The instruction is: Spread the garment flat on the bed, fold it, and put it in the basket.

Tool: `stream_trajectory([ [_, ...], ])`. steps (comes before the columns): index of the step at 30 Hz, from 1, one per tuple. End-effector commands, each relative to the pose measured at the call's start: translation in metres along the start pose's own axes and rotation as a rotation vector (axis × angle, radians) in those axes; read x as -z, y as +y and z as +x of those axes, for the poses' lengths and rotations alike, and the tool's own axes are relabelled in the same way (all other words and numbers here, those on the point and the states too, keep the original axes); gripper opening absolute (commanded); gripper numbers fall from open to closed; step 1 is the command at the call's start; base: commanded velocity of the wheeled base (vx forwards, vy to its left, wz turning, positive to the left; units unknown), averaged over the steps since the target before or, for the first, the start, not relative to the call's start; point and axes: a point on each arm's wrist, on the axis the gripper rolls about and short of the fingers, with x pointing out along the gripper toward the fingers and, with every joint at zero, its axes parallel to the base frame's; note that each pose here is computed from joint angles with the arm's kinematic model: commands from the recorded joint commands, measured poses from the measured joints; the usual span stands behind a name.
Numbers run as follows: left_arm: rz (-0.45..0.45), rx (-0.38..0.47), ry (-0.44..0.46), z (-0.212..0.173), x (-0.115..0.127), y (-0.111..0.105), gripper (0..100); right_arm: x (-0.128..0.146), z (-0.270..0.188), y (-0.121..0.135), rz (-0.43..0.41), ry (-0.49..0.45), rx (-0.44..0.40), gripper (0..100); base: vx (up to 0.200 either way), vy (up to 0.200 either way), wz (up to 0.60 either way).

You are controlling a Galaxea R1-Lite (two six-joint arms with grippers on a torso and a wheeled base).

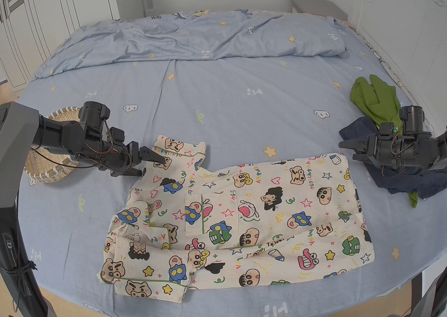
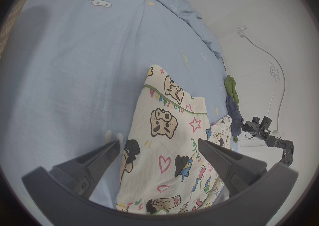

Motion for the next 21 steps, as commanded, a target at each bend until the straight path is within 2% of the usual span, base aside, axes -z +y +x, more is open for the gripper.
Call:
stream_trajectory([
  [1,0.001,0.004,0.013,0.0049,0.0022,-0.0011,100,0.0006,0.0005,-0.0002,0.001,0.002,0.000,100,0.000,0.000,0.00],
  [16,-0.007,0.015,0.037,0.0118,0.0063,0.0011,100,0.0015,0.0016,0.0000,0.000,0.006,0.000,100,0.000,0.000,0.00],
  [17,-0.007,0.015,0.037,0.0114,0.0065,0.0009,0,0.0015,0.0016,0.0000,0.002,0.006,0.000,100,0.000,0.000,0.00],
  [21,-0.008,0.012,0.031,0.0118,0.0049,0.0032,0,0.0014,0.0019,-0.0002,0.002,0.006,0.000,100,0.000,0.000,0.00],
])
